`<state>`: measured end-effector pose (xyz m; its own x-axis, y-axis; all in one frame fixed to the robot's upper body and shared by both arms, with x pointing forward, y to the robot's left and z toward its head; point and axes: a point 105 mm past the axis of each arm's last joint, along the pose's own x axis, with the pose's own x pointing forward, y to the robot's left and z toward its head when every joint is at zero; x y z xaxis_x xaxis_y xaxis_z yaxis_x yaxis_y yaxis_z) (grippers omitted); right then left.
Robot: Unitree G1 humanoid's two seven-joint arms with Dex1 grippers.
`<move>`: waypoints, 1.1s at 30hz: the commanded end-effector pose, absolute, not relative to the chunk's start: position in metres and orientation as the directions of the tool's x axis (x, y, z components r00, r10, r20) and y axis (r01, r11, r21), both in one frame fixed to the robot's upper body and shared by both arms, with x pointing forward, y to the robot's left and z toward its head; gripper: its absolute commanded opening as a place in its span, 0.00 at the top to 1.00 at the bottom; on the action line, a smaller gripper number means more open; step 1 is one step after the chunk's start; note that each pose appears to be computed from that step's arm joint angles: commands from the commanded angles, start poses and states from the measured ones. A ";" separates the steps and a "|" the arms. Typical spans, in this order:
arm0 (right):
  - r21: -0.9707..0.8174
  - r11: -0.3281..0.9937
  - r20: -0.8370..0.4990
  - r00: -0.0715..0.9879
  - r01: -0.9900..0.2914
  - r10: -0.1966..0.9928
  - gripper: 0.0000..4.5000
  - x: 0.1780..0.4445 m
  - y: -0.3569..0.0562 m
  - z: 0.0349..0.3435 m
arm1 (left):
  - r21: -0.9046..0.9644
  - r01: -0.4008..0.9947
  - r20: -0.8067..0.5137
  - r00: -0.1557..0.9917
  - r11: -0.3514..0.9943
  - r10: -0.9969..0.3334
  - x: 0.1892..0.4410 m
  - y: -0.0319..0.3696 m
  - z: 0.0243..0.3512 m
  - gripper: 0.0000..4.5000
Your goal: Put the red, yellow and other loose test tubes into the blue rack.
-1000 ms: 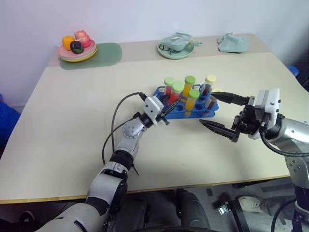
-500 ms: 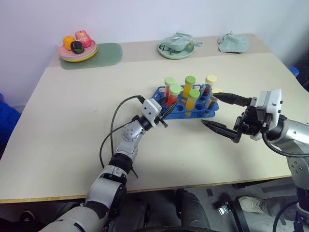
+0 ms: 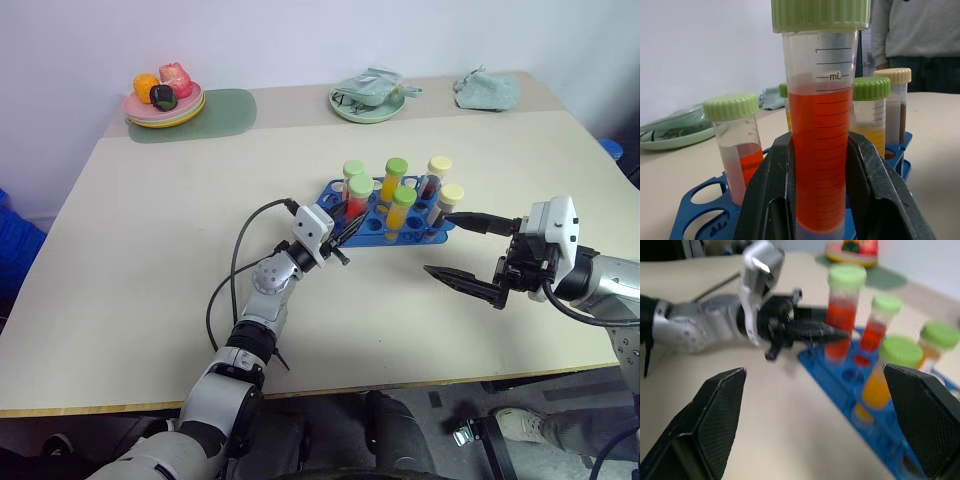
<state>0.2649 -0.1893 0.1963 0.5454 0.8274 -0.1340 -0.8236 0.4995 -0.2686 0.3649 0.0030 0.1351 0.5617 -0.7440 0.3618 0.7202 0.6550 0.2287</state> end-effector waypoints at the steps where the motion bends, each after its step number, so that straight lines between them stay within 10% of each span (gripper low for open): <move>1: -0.303 0.493 -0.104 0.542 -0.816 0.834 0.00 0.264 -0.187 0.208 | 0.218 0.737 0.359 0.549 0.640 -0.755 0.363 0.000 0.135 0.84; 16: -0.321 0.491 -0.088 0.541 -0.810 0.836 0.00 0.266 -0.185 0.210 | 0.167 0.732 0.316 0.595 0.661 -0.739 0.370 0.003 0.130 0.84; 23: -0.335 0.488 -0.085 0.541 -0.806 0.837 0.00 0.268 -0.185 0.210 | 0.185 0.739 0.328 0.575 0.648 -0.750 0.366 0.007 0.136 0.05; 33: -0.338 0.495 -0.078 0.548 -0.801 0.833 0.00 0.274 -0.189 0.207 | 0.215 0.744 0.314 0.560 0.632 -0.767 0.332 0.045 0.150 0.01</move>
<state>0.2737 -0.1896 0.1987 0.5514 0.8278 -0.1037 -0.8110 0.5027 -0.2993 0.3406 0.0394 0.1316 0.5884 -0.7603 0.2752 0.7404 0.6434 0.1946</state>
